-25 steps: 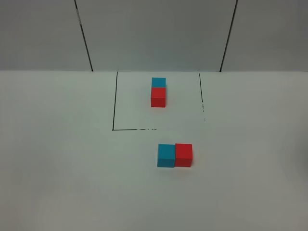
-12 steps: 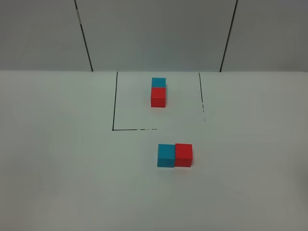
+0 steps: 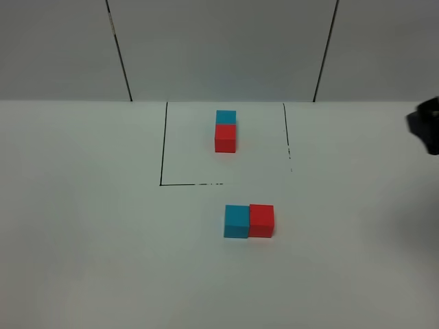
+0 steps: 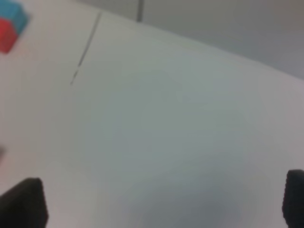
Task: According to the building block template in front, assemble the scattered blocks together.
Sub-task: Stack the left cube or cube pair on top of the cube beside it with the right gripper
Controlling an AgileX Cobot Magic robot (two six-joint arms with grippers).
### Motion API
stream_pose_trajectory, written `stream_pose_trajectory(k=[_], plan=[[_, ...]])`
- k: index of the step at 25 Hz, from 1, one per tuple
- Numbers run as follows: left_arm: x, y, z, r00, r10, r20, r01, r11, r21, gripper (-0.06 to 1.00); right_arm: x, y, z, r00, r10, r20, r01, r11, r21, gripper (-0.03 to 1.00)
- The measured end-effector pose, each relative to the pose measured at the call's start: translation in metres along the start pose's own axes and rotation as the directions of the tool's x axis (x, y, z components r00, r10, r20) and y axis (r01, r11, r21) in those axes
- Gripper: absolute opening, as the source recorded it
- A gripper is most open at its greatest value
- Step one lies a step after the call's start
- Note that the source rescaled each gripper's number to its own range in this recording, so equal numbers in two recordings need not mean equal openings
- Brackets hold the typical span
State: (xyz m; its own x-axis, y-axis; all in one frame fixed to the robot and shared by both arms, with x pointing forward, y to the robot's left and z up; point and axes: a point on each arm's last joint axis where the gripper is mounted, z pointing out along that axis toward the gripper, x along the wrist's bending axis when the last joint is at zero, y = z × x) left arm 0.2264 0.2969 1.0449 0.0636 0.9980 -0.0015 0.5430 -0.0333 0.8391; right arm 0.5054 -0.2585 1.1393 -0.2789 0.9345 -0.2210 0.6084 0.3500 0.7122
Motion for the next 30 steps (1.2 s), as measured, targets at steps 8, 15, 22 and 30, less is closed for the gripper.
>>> stream_pose_trajectory(k=[8, 15, 22, 30], plan=[[0.0, 0.0, 0.0, 1.0, 0.0, 0.0, 0.0, 1.0, 0.0, 0.65, 0.114, 0.044, 0.126, 0.712, -0.609, -0.348, 0.689, 0.702, 0.18, 1.0], [0.0, 0.0, 0.0, 1.0, 0.0, 0.0, 0.0, 1.0, 0.0, 0.65, 0.184, 0.023, 0.196, 0.384, -0.722, -0.576, 0.914, 0.384, 0.129, 1.0], [0.0, 0.0, 0.0, 1.0, 0.0, 0.0, 0.0, 1.0, 0.0, 0.65, 0.206, 0.003, 0.223, 0.334, -0.694, -0.638, 0.931, 0.349, 0.108, 1.0], [0.0, 0.0, 0.0, 1.0, 0.0, 0.0, 0.0, 1.0, 0.0, 0.65, 0.229, -0.014, 0.243, 0.304, -0.694, -0.652, 0.936, 0.347, 0.067, 1.0]])
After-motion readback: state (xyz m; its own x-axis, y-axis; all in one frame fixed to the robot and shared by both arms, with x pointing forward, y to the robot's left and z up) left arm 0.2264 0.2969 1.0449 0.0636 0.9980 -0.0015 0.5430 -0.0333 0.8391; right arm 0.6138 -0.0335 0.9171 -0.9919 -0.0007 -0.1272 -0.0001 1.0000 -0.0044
